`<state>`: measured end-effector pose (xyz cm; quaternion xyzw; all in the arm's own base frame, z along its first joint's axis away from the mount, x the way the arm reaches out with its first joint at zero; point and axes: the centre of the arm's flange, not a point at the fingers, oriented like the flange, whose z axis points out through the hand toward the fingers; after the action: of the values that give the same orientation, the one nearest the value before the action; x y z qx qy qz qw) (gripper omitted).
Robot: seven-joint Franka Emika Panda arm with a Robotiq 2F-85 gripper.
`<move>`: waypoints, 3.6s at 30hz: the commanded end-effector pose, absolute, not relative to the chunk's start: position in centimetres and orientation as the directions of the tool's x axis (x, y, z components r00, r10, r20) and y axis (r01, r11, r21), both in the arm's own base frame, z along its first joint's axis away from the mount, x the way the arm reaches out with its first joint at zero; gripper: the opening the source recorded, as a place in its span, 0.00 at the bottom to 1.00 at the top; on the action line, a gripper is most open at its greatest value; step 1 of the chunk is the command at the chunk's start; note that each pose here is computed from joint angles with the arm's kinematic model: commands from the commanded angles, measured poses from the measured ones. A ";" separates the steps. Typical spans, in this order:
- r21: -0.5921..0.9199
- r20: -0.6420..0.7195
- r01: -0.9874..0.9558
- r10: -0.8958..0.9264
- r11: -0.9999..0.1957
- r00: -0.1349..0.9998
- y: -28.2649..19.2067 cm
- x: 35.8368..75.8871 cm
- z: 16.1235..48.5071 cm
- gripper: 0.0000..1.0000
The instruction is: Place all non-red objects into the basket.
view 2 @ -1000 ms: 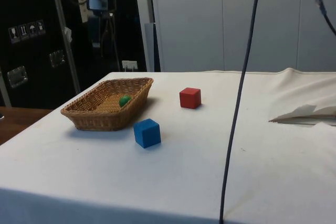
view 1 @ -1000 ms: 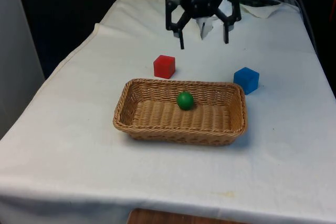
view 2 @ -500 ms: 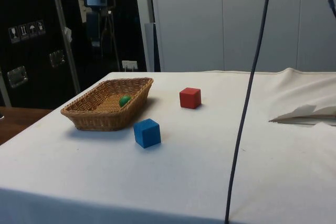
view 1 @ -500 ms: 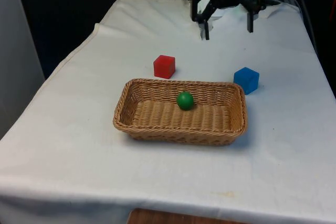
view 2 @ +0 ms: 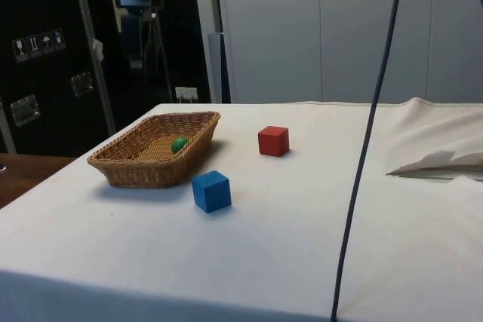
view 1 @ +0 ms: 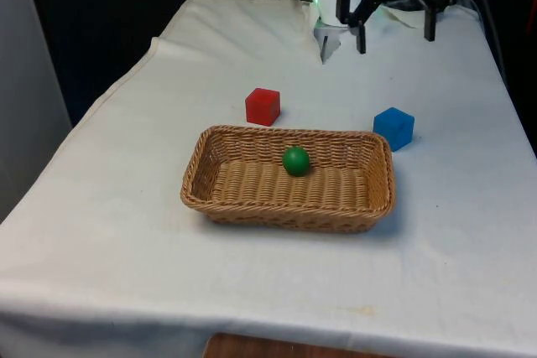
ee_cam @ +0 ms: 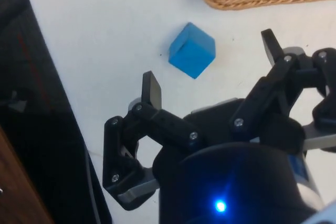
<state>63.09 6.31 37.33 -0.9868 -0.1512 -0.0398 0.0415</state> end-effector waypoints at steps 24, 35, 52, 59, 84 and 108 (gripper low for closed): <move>-0.059 0.100 0.364 0.357 -0.930 0.929 10.5 59.3 37.3 1.00; -0.060 0.112 0.381 0.373 -0.923 0.921 12.9 58.8 36.4 1.00; -0.065 0.095 0.476 0.469 -0.877 0.878 14.5 57.9 33.0 1.00; -0.064 0.095 0.524 0.518 -0.849 0.850 14.5 57.6 30.9 1.00; -0.059 0.110 0.603 0.595 -0.796 0.796 11.9 54.0 25.9 1.00; -0.025 0.134 0.710 0.701 -0.704 0.700 10.3 53.3 21.6 1.00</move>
<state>53.32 10.28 21.55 -0.9221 -0.3821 -0.0496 0.0345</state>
